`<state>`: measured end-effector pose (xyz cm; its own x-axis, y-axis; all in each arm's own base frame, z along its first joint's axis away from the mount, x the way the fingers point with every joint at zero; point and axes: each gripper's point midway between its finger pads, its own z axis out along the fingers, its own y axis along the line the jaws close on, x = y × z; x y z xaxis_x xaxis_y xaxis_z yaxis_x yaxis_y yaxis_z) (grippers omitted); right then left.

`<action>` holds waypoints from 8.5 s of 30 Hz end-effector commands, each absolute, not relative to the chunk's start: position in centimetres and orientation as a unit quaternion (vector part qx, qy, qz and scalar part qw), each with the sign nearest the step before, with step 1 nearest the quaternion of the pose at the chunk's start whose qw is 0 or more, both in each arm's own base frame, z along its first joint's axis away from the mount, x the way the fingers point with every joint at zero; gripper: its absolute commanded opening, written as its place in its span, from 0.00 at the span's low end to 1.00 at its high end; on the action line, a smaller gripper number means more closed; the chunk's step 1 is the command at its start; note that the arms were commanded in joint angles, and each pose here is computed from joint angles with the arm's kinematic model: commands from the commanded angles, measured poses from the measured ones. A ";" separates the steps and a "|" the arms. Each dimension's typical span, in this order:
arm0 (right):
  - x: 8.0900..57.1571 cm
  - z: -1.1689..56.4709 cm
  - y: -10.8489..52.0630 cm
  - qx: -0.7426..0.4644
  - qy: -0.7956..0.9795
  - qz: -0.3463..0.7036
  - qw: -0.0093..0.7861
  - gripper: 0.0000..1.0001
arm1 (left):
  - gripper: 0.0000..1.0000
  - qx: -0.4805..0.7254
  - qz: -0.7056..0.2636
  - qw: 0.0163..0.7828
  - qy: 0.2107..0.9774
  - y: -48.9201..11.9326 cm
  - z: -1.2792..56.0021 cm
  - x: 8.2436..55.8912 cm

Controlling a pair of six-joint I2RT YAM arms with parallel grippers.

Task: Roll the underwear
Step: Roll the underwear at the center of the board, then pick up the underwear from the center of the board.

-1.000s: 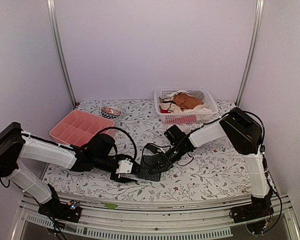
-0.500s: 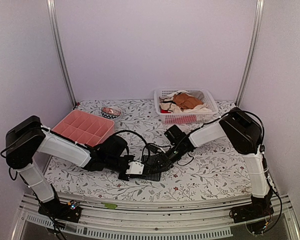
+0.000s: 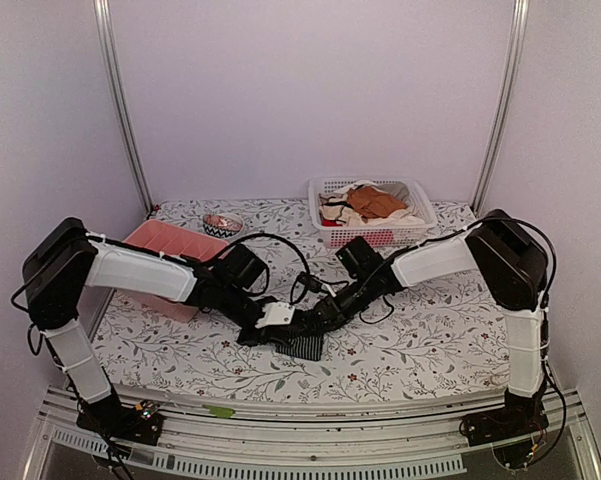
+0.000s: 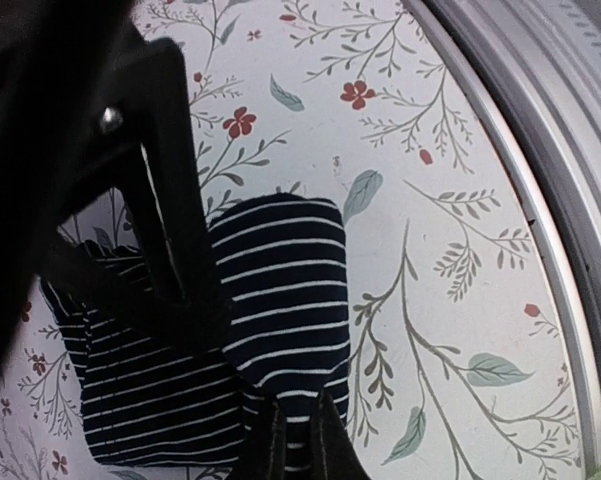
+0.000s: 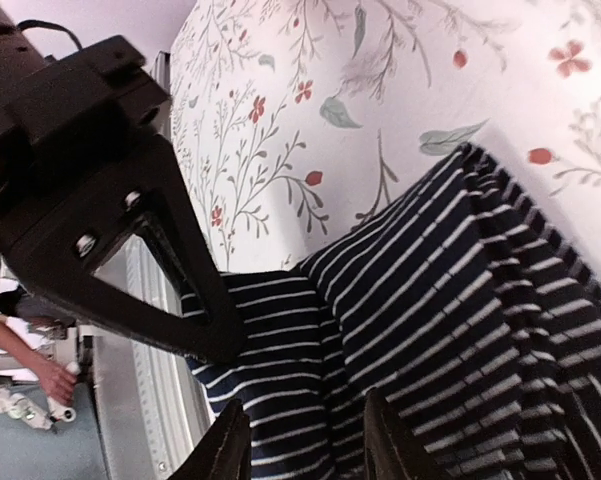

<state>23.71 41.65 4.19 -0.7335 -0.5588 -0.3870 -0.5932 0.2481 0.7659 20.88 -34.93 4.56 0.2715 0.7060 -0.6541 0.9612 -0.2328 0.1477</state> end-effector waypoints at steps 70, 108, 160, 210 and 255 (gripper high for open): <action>22.5 4.7 43.3 -0.361 0.772 0.523 -0.017 0.00 | 0.65 0.628 -0.269 0.418 0.599 -26.8 14.2 26.5; 28.6 6.1 39.3 -0.334 0.816 0.457 0.114 0.35 | 0.00 0.765 -0.195 0.227 0.570 -33.5 2.1 20.8; 20.1 1.4 40.8 -0.636 0.714 0.191 0.223 0.00 | 0.03 0.611 -0.383 -0.074 0.689 -33.8 -0.7 23.8; 21.6 -2.0 39.9 -0.329 0.795 0.508 -0.050 0.00 | 0.84 0.743 -0.117 0.469 0.462 -35.7 6.2 20.6; 30.8 7.0 34.4 -0.248 0.858 0.424 0.149 0.73 | 0.00 0.666 -0.257 0.221 0.665 -32.3 7.4 23.3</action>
<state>30.45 35.42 6.41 -0.8389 -0.3205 -0.4400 -0.5433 0.4423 0.7136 22.27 -33.70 3.47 0.2479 0.7919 -0.5581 0.9683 -0.1840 0.1690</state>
